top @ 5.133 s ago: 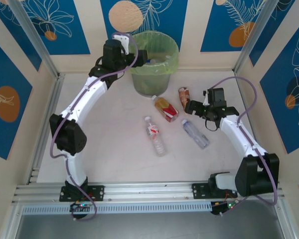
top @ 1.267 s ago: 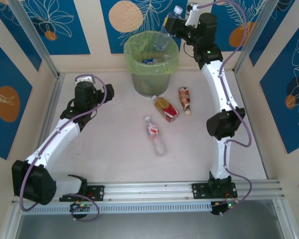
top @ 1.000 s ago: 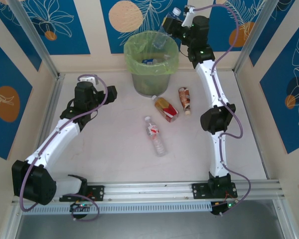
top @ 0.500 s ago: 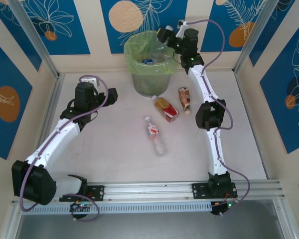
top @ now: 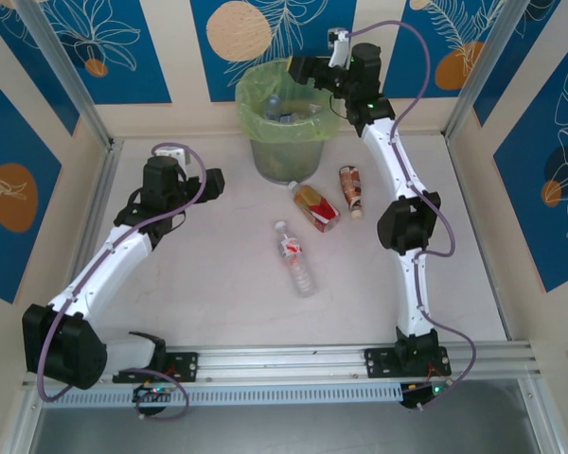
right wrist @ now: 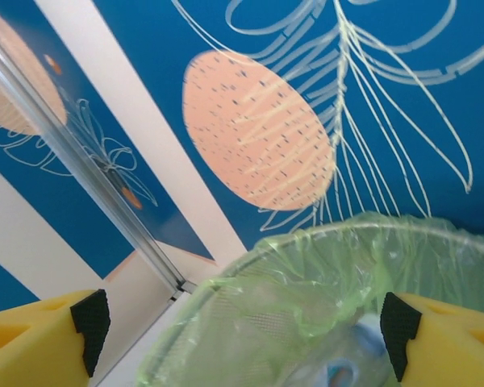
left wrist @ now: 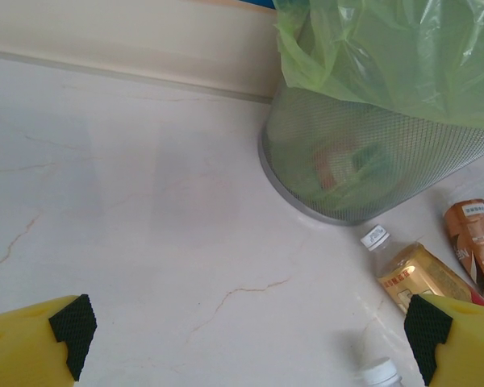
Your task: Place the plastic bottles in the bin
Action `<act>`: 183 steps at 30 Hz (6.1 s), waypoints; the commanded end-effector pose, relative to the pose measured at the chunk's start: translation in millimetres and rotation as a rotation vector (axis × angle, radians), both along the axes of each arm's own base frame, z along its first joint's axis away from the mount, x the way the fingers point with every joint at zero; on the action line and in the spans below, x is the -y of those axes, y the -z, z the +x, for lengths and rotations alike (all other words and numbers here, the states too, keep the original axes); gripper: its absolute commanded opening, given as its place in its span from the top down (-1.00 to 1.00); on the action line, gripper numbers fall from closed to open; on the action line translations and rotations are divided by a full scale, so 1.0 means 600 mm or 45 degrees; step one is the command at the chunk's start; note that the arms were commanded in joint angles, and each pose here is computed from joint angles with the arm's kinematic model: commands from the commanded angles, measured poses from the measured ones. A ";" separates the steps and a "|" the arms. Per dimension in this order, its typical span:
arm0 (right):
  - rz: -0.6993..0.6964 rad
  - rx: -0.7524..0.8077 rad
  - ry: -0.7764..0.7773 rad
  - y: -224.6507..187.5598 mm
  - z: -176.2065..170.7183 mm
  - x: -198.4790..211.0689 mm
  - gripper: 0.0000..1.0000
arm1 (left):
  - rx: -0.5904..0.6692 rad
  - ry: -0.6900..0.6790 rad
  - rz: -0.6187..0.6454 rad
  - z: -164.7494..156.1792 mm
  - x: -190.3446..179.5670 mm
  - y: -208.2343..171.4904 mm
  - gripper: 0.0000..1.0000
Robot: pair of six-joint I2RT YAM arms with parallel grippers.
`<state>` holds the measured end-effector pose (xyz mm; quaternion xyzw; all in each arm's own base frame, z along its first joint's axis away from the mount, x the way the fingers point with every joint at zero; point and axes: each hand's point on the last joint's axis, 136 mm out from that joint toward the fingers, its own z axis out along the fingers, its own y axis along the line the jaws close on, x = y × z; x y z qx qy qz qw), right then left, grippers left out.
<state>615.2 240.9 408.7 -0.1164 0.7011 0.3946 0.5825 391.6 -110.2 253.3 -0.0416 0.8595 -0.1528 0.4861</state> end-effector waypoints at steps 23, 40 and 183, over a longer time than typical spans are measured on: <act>-0.073 0.117 -0.033 -0.096 -0.119 0.019 -0.99 | -0.117 0.017 -0.119 0.019 0.021 0.033 -0.99; -0.095 -0.124 0.288 0.027 -0.277 0.152 -0.99 | -0.403 -0.063 -0.095 -0.060 0.135 0.143 -0.99; -0.280 -0.847 0.360 0.363 -0.408 0.166 -1.00 | 0.336 0.298 -0.189 0.194 0.274 -0.245 -0.15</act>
